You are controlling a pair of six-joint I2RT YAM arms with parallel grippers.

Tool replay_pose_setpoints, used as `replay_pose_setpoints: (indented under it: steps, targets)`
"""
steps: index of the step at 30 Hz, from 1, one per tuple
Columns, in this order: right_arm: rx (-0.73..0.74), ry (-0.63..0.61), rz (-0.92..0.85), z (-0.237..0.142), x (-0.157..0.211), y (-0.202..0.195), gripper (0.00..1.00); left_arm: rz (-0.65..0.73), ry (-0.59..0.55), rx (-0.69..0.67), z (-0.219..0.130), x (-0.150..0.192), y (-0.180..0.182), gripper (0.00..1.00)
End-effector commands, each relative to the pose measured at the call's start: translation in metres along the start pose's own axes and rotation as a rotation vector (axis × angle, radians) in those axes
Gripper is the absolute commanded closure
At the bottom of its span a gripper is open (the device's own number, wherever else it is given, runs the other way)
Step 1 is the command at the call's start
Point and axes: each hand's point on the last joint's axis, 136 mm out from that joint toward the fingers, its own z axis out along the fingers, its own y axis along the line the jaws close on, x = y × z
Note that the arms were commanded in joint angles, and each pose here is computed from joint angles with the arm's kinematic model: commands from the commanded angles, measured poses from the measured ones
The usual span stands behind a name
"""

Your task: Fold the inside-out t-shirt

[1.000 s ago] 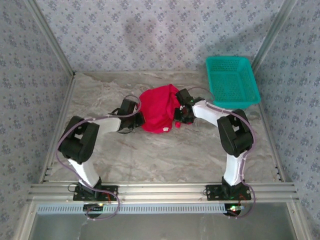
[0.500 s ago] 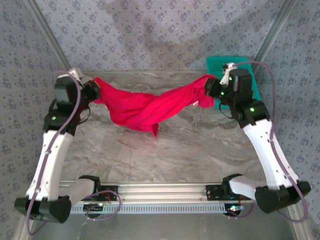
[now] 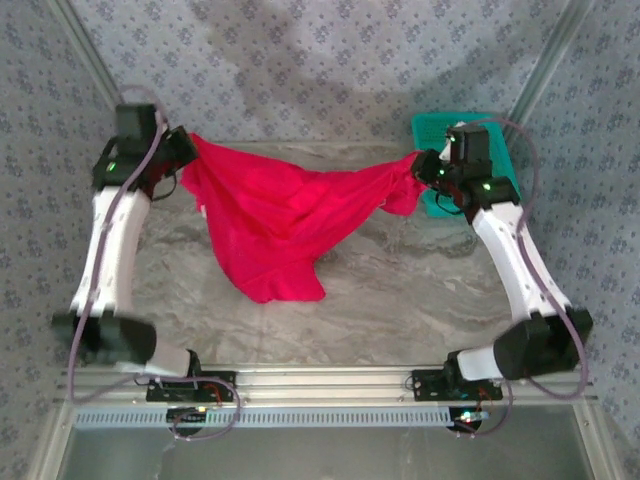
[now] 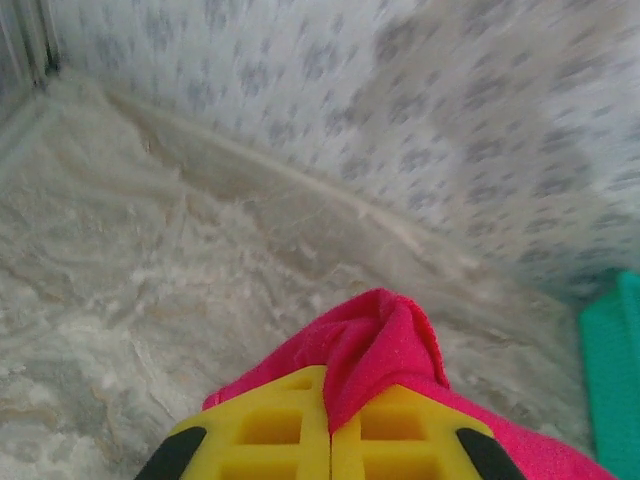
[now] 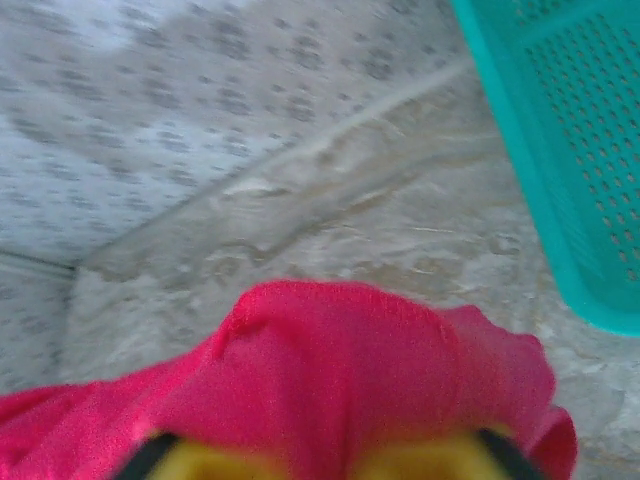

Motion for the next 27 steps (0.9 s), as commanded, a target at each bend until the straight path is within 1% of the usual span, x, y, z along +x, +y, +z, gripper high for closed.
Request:
replay_pose_setpoints:
  steps: [1,2,3,5,6,8,9,11,12,14,16,19,21,22,23,27]
  targets:
    - [0.106,0.051,0.007,0.036,0.000,-0.025,0.28,-0.007,0.229,-0.150,0.045,0.040,0.027,0.47]
    - [0.140,0.082,-0.011,0.047,0.005,-0.032,0.23,0.002,0.248,-0.201,0.052,0.046,0.035,0.31]
    - [0.161,0.120,-0.025,0.053,0.013,-0.036,0.20,0.009,0.257,-0.234,0.055,0.053,0.041,0.24]
    - [0.174,0.190,-0.069,0.059,0.037,-0.037,0.19,0.011,0.257,-0.258,0.056,0.070,0.052,0.19]
    - [0.166,0.210,-0.094,0.060,0.048,-0.035,0.19,0.001,0.262,-0.258,0.056,0.081,0.058,0.19]
    - [0.114,0.275,-0.168,0.060,0.087,-0.020,0.21,-0.026,0.275,-0.251,0.055,0.107,0.071,0.21]
    - [0.070,0.295,-0.207,0.062,0.104,-0.008,0.22,-0.042,0.298,-0.233,0.055,0.123,0.075,0.24]
    - [0.041,0.355,-0.266,0.063,0.141,0.001,0.24,-0.071,0.337,-0.186,0.055,0.152,0.079,0.28]
    - [0.047,0.376,-0.291,0.065,0.157,0.000,0.24,-0.089,0.360,-0.155,0.054,0.168,0.080,0.29]
    - [0.071,0.407,-0.310,0.071,0.177,-0.009,0.25,-0.108,0.396,-0.109,0.050,0.193,0.080,0.31]
    - [0.094,0.475,-0.298,0.076,0.196,-0.025,0.26,-0.106,0.427,-0.098,0.042,0.215,0.084,0.32]
    - [0.122,0.491,-0.268,0.089,0.195,-0.040,0.27,-0.116,0.461,-0.082,0.031,0.243,0.087,0.32]
    - [0.159,0.489,-0.241,0.098,0.189,-0.050,0.27,-0.126,0.485,-0.066,0.028,0.261,0.087,0.29]
    - [0.182,0.500,-0.225,0.102,0.190,-0.057,0.28,-0.128,0.491,-0.070,0.029,0.269,0.090,0.28]
    - [0.188,0.482,-0.207,0.108,0.179,-0.056,0.28,-0.136,0.497,-0.073,0.031,0.276,0.092,0.28]
    - [0.230,0.497,-0.171,0.130,0.171,-0.065,0.30,-0.188,0.546,-0.081,0.043,0.300,0.100,0.28]
